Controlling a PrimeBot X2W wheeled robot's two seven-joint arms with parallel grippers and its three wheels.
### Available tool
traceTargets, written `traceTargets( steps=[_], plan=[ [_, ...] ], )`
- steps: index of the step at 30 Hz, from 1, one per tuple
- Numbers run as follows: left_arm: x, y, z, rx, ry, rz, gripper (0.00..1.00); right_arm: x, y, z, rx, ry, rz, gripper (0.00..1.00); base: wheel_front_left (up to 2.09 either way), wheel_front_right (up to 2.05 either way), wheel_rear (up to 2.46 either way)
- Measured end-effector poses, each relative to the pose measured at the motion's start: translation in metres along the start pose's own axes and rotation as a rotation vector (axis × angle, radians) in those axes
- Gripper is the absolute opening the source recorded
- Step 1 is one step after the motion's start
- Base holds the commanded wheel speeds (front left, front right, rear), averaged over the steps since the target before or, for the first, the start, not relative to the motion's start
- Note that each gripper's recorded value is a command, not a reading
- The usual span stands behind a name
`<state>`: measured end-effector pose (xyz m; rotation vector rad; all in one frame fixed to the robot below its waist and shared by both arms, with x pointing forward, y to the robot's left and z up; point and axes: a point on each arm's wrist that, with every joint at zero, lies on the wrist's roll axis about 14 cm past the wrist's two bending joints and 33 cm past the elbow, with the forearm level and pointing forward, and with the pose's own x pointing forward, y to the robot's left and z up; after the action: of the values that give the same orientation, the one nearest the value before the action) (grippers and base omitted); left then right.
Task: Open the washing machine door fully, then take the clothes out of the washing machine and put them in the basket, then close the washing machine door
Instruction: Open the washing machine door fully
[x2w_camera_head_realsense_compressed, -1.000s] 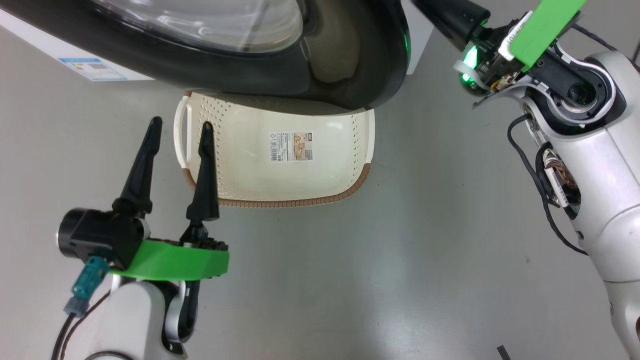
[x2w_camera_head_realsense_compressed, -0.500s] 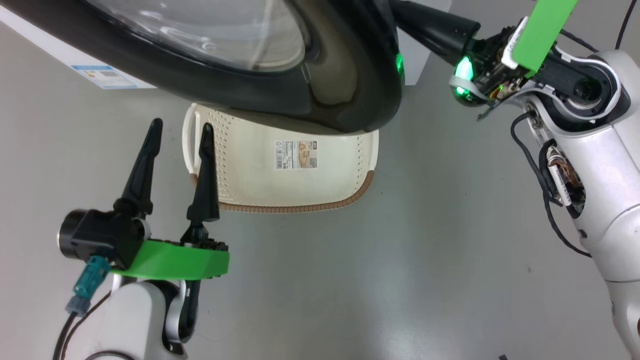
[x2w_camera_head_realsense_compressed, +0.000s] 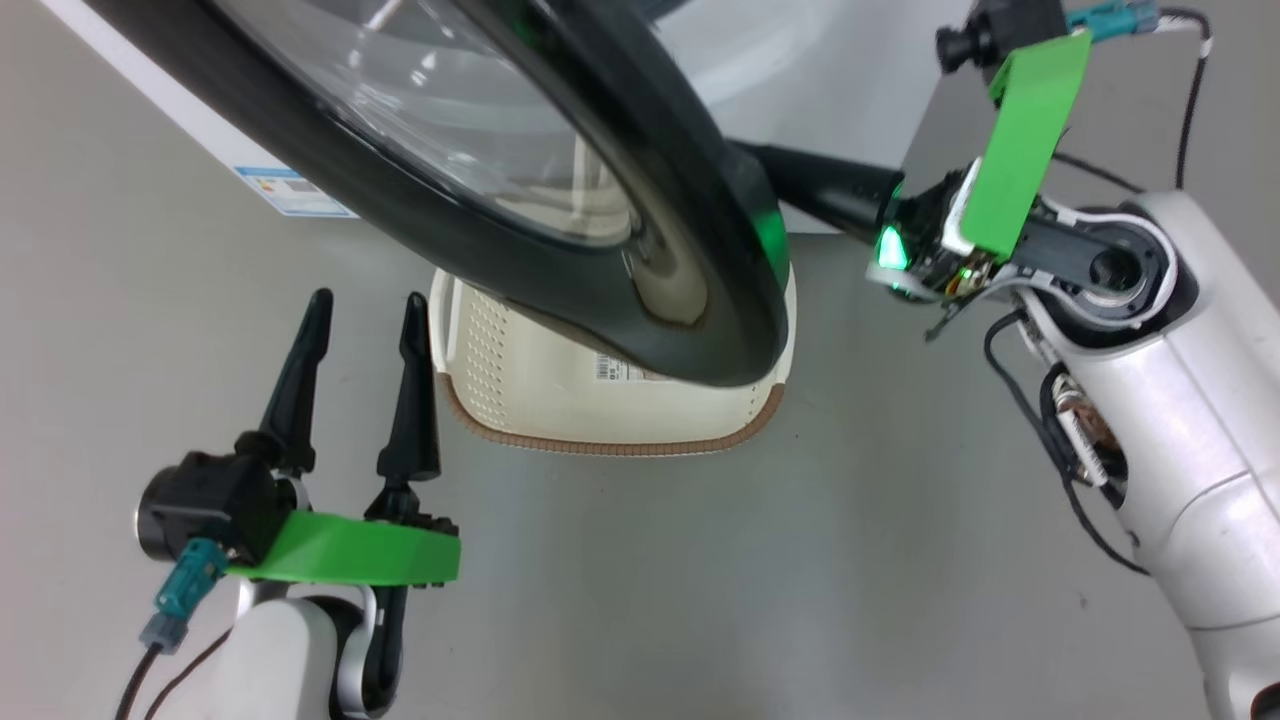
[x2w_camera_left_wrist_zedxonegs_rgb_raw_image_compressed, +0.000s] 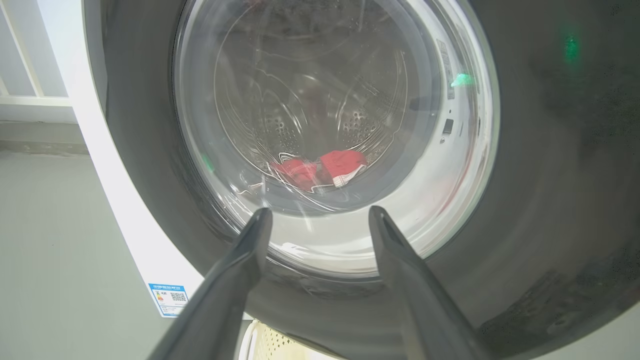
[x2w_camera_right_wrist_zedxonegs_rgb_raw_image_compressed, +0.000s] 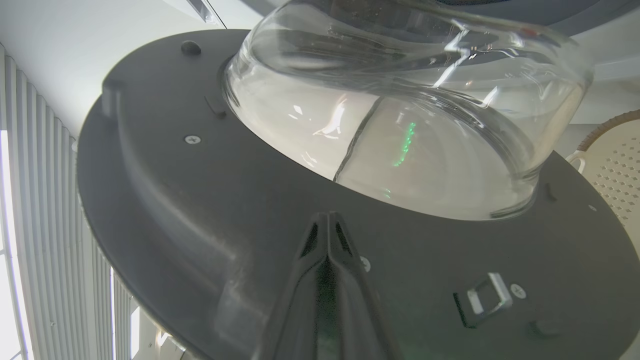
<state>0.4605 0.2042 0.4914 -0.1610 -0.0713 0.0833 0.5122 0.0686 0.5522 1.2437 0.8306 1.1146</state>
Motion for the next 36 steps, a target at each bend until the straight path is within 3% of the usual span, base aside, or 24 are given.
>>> traceTargets(
  steps=[14,36],
  plan=[
    [-0.035,0.023,0.023,-0.016,-0.028,0.077,1.0,0.018,0.012,-0.072,0.05,0.148,0.021,0.0,0.0,0.0,0.0],
    [-0.105,0.076,0.051,-0.021,-0.076,0.257,1.0,0.053,0.023,-0.153,0.056,0.336,-0.002,0.0,0.0,0.0,0.0]
  ],
)
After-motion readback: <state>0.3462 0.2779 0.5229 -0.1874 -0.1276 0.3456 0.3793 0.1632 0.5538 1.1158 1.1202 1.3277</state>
